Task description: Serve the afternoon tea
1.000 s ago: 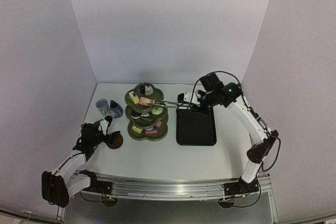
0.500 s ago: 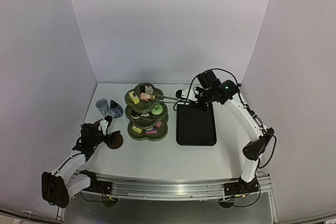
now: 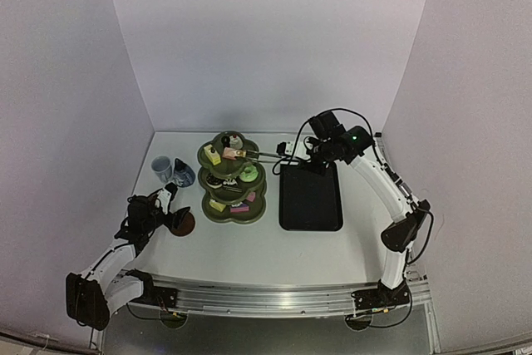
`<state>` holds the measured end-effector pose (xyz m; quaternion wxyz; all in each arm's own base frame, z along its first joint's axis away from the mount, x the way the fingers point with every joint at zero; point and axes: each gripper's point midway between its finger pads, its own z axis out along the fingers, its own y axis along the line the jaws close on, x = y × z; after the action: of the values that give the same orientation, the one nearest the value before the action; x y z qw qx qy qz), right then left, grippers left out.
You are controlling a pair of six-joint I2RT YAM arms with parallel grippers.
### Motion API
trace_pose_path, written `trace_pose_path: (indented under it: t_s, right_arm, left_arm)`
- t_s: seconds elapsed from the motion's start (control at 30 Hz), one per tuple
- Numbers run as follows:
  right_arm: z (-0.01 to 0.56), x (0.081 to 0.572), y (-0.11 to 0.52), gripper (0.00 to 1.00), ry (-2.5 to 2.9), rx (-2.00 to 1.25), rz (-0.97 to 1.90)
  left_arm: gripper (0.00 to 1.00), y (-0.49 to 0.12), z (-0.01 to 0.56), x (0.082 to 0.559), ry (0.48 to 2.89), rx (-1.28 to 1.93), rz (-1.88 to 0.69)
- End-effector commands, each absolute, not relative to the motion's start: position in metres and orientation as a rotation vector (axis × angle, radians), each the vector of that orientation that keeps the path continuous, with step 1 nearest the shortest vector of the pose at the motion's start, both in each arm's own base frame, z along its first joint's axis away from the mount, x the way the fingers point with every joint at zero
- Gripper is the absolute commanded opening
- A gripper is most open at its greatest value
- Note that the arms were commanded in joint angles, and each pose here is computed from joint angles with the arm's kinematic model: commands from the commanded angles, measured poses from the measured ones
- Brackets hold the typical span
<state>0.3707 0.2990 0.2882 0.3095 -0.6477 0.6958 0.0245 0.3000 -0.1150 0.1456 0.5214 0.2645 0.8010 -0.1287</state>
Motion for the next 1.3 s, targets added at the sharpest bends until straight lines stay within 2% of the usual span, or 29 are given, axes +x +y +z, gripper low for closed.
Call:
trace_pose_path:
  t_s: [0.0,0.57,1.27]
  right_arm:
    - [0.306,0.377,0.302,0.17,1.798,-1.665,0.056]
    - [0.317,0.380,0.301,0.31,1.805,-1.613,0.070]
    - [0.332,0.367,0.274,0.29,1.859,-1.520,0.104]
  left_arm:
    - [0.78,-0.112,0.153,0.302,1.892,0.638,-0.282]
    - [0.78,-0.113,0.153,0.302,1.891,0.645,-0.283]
    - [0.78,-0.113,0.150,0.301,1.893,0.654,-0.278]
